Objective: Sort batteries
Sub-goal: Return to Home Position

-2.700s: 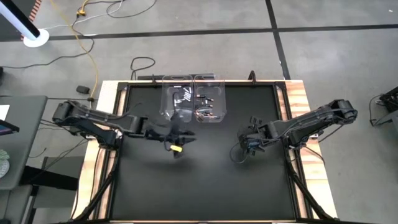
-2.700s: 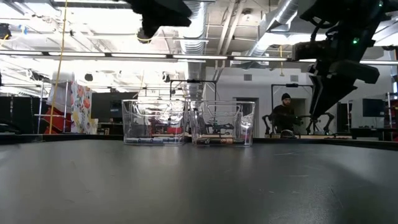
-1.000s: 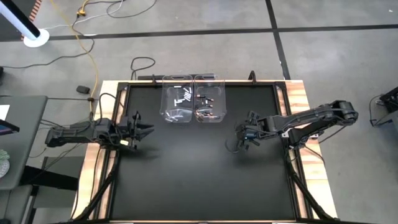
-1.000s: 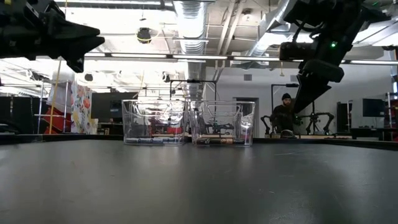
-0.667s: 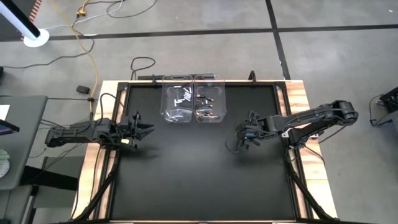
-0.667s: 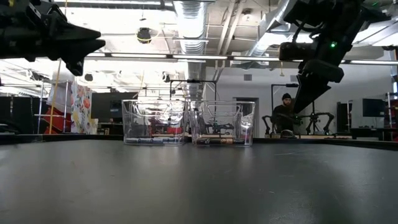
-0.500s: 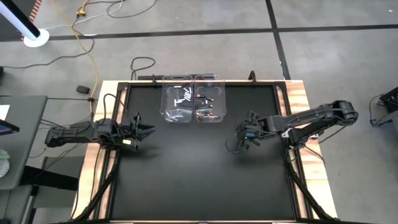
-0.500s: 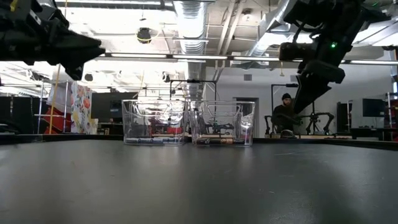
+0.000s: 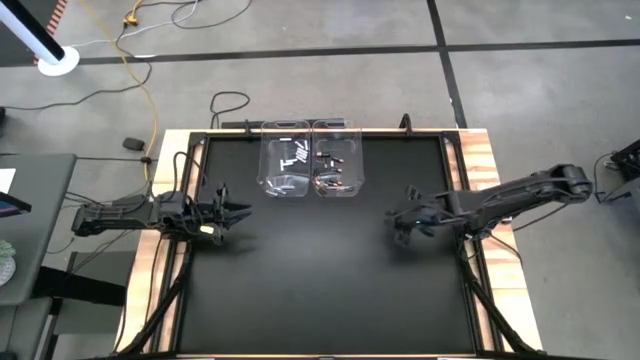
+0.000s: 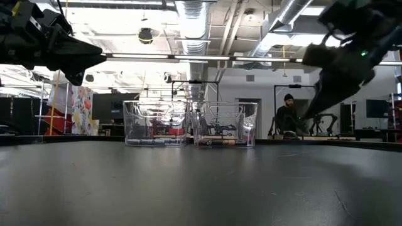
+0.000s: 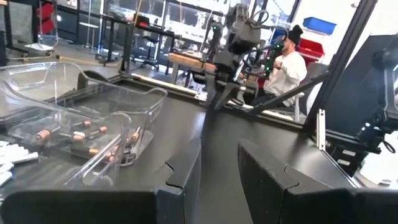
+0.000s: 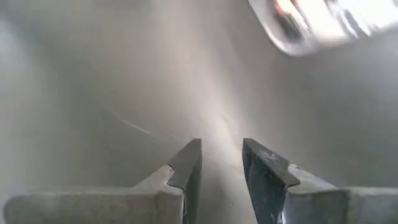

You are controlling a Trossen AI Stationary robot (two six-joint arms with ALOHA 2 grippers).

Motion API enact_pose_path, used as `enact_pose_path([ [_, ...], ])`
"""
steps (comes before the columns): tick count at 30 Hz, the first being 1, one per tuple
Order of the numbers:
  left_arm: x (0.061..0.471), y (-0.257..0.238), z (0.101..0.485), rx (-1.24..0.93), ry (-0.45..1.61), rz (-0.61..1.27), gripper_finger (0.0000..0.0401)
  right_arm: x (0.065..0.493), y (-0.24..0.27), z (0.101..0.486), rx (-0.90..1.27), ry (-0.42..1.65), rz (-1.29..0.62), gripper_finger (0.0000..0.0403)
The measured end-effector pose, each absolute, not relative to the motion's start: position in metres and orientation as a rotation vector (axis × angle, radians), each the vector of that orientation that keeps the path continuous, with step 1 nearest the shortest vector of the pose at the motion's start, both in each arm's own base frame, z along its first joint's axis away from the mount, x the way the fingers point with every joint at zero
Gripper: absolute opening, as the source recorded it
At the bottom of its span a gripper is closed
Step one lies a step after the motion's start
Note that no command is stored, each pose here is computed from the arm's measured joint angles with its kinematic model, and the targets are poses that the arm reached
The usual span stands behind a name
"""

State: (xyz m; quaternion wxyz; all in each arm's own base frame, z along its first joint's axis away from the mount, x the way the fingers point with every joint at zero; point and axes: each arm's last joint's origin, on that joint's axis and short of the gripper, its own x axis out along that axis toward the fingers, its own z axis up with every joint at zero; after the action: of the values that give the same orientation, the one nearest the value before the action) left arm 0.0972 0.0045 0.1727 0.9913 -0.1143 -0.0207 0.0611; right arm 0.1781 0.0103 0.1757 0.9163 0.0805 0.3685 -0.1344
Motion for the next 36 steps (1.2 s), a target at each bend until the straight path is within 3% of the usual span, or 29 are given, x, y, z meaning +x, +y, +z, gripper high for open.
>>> enact_pose_path([
  [13,0.097,0.005,0.172,-0.229,-0.037,0.127,0.0102,0.117,0.012,0.156,0.342,0.348,0.052,0.0133],
  [19,0.097,0.005,0.172,-0.229,-0.034,0.127,0.0102,0.107,0.011,0.157,0.336,0.131,0.091,0.0133],
  [36,0.097,0.005,0.172,-0.229,-0.033,0.127,0.0102,0.097,0.002,0.168,0.250,-0.025,0.033,0.0133],
])
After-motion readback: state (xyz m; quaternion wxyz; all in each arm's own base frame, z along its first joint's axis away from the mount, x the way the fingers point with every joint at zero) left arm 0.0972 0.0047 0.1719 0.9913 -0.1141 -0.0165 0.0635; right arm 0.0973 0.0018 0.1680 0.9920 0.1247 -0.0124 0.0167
